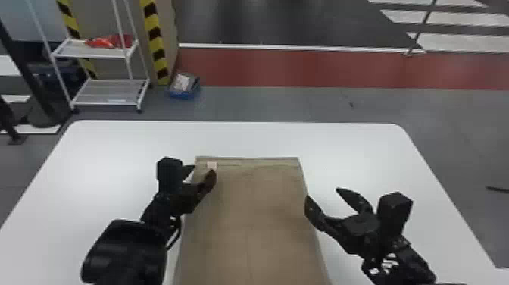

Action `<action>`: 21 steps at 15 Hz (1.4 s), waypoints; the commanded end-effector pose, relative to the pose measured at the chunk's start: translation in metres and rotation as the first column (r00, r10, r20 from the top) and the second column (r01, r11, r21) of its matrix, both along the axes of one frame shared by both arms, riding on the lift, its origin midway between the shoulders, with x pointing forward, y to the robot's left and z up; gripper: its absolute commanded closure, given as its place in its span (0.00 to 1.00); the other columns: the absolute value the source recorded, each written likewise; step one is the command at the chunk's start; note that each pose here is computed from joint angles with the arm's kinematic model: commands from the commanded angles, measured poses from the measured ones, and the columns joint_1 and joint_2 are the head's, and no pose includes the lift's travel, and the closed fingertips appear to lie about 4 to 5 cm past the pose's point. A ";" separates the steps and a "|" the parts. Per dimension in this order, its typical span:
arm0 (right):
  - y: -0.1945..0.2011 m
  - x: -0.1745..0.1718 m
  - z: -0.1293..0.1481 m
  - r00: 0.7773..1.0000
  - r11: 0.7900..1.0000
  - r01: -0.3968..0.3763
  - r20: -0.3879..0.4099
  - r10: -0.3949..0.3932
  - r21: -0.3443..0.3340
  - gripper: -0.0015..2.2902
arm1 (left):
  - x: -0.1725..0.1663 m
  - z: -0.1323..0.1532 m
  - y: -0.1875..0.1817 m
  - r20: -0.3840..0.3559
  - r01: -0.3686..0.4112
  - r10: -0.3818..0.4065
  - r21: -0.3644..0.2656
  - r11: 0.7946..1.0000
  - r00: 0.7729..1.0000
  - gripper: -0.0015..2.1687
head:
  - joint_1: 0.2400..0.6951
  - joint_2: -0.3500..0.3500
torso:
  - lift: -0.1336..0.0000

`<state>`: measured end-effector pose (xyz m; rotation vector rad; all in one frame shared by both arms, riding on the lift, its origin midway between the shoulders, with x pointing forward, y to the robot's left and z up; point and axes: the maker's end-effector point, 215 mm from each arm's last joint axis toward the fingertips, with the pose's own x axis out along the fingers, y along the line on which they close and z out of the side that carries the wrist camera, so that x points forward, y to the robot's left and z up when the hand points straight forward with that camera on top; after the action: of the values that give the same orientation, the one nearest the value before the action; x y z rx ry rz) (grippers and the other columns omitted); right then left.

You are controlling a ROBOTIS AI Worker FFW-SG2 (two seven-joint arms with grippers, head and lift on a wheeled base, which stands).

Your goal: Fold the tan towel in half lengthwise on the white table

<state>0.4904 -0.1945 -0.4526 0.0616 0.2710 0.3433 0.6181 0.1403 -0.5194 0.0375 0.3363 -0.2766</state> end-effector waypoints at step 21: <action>0.001 0.001 0.000 1.000 1.000 -0.003 -0.002 0.003 0.003 0.07 | -0.008 -0.011 0.001 -0.017 0.003 -0.003 -0.001 1.000 1.000 0.38 | 1.00 0.43 | 0.57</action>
<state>0.4912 -0.1936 -0.4522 0.0639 0.2724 0.3471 0.6098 0.1430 -0.5328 0.0354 0.3618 -0.2804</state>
